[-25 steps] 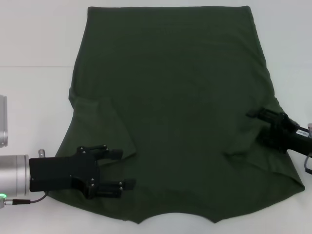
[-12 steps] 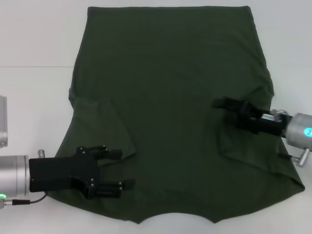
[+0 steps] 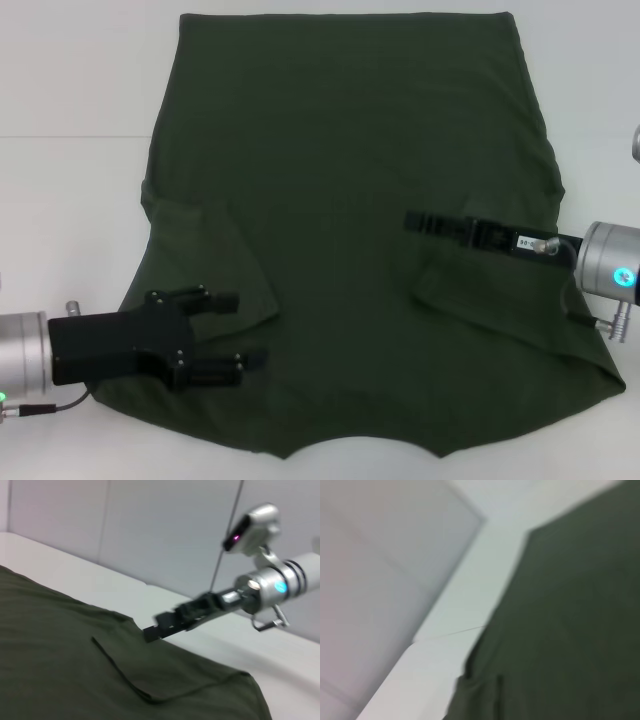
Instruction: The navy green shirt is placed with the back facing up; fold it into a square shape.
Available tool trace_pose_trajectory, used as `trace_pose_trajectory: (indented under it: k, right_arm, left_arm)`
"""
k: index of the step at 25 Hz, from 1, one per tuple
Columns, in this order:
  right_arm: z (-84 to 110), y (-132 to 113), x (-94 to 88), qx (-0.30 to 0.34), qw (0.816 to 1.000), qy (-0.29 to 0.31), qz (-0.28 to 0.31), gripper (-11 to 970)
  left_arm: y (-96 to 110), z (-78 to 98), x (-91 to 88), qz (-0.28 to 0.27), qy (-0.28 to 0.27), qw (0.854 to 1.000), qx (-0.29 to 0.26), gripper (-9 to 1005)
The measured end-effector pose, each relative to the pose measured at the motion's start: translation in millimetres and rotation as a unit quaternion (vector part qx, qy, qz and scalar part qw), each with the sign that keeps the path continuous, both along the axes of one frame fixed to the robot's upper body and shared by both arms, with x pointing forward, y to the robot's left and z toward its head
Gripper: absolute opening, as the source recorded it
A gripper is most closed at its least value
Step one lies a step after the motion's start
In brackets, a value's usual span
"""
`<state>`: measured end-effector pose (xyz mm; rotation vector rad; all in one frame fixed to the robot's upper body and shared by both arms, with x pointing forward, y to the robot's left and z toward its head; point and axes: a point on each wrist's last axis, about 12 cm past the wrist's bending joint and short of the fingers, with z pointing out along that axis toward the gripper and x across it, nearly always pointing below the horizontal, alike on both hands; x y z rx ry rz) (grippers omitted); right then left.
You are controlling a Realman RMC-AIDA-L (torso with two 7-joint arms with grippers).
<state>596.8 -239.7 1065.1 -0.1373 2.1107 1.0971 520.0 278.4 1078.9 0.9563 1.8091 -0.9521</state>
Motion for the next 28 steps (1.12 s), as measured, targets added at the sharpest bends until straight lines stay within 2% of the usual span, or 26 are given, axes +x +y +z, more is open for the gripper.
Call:
trace_pose_trajectory:
  k: [3, 6, 8, 11, 16, 23, 28]
  right_arm:
    - [7.5, 2, -10.8, -0.032, 0.991, -0.099, 0.081, 797]
    - [12.1, 1, -22.9, -0.055, 0.969, -0.192, 0.144, 798]
    - [15.5, -2, -30.3, -0.065, 0.951, -0.247, 0.173, 799]
    - [14.6, -8, -40.4, -0.08, 0.934, -0.294, 0.19, 800]
    - [5.1, -25, -61.0, -0.112, 0.913, -0.34, 0.198, 802]
    - [-12.3, -53, -90.9, -0.155, 0.908, -0.345, 0.178, 822]
    - [-15.9, -58, -98.2, -0.16, 0.913, -0.328, 0.183, 848]
  left_arm:
    - [4, -0.6, -0.9, 0.021, 0.01, 0.999, -0.022, 874]
    - [8, -2.4, -2.0, 0.037, 0.033, 0.998, -0.042, 874]
    - [10, -4.4, -3.2, 0.042, 0.05, 0.997, -0.052, 874]
    - [16, -7.8, -6.4, 0.051, 0.071, 0.994, -0.059, 874]
    - [26, -9.3, -10.6, 0.055, 0.085, 0.994, -0.05, 874]
    - [37, -11.2, -18.0, 0.037, 0.054, 0.998, -0.008, 873]
    - [33, -13.9, -18.8, 0.023, 0.051, 0.998, 0.007, 873]
